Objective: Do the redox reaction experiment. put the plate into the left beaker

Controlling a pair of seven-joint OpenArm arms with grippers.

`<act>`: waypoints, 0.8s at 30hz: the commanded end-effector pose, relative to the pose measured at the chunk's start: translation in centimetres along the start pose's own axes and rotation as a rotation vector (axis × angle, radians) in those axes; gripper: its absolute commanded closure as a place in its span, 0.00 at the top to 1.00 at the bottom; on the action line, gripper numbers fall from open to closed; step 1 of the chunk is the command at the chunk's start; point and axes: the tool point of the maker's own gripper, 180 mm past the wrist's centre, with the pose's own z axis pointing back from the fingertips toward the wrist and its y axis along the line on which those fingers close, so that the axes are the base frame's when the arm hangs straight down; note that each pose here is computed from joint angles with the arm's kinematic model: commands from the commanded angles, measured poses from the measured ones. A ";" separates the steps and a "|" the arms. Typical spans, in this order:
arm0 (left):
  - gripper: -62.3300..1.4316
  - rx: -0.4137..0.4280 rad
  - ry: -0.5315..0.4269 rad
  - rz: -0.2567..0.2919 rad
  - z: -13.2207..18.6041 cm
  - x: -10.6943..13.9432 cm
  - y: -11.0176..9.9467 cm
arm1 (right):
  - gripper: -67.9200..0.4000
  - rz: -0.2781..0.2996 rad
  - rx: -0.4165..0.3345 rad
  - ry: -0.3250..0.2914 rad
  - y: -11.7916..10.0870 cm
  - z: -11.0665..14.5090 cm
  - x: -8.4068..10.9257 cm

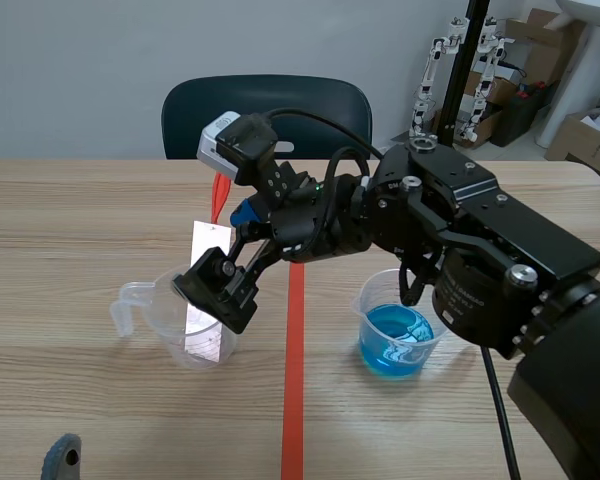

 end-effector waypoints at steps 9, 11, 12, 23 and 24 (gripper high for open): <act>0.93 -0.004 -0.027 -0.005 -0.1 0.7 0.1 | 1.00 0.023 0.004 -0.032 -0.3 0.0 1.5; 0.93 -0.004 -0.027 -0.005 -0.1 0.7 0.1 | 1.00 0.023 0.004 -0.032 -0.3 0.0 1.5; 0.93 -0.004 -0.027 -0.005 -0.1 0.7 0.1 | 1.00 0.023 0.004 -0.032 -0.3 0.0 1.5; 0.93 -0.004 -0.027 -0.005 -0.1 0.7 0.1 | 1.00 0.023 0.004 -0.021 -0.3 0.0 1.3; 0.93 -0.004 -0.027 -0.005 -0.1 0.7 0.1 | 1.00 0.023 0.004 -0.021 -0.3 0.0 1.3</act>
